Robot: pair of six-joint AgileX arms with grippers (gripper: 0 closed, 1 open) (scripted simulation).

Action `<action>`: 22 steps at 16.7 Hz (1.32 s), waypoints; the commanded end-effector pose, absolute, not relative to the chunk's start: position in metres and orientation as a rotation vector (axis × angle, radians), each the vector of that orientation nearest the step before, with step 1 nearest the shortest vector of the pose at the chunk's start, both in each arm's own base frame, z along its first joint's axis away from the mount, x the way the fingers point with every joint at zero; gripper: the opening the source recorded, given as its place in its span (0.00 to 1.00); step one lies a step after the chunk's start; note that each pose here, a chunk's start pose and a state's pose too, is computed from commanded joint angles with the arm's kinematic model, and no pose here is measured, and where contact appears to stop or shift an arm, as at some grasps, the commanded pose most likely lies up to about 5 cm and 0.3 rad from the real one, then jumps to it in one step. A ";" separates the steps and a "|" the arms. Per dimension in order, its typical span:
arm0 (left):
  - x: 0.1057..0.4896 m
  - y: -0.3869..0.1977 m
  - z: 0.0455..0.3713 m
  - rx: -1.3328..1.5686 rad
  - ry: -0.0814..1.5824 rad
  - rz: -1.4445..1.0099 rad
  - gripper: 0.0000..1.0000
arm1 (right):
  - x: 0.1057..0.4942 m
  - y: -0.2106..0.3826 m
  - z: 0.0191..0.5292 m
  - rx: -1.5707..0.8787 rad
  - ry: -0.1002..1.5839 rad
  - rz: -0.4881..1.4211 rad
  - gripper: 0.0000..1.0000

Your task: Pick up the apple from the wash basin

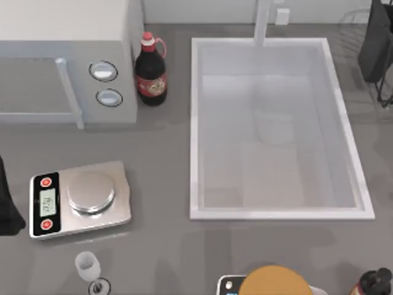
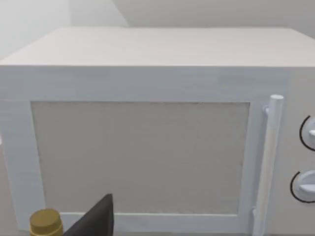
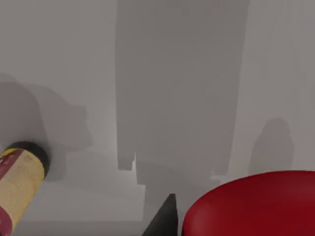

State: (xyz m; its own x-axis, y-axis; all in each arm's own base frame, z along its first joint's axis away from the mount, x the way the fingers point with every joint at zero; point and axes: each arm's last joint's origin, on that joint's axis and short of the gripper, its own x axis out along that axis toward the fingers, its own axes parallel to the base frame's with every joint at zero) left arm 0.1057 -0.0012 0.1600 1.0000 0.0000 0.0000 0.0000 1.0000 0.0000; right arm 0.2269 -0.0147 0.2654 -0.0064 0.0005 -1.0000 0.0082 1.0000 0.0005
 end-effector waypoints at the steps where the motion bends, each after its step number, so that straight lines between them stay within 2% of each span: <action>1: 0.106 -0.001 0.160 0.000 0.000 0.000 1.00 | 0.228 -0.015 0.259 0.007 1.581 -0.006 0.00; 9: 0.106 -0.001 0.160 0.000 0.000 0.000 1.00 | 0.228 -0.016 0.170 0.007 1.562 -0.008 0.00; 15: 0.106 -0.001 0.160 0.000 0.000 0.000 1.00 | 0.226 -0.016 0.160 0.008 1.571 -0.008 0.00; 22: 0.106 -0.001 0.160 0.000 0.000 0.000 1.00 | 0.226 -0.016 0.160 0.008 1.571 -0.008 0.53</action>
State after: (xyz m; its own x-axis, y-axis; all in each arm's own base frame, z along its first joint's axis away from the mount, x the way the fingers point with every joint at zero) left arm 0.1057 -0.0012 0.1600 1.0000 0.0000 0.0000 0.0000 1.0000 0.0000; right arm 0.2258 -0.0157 0.1600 0.0000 0.0000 -1.0000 0.0100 0.9999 0.0000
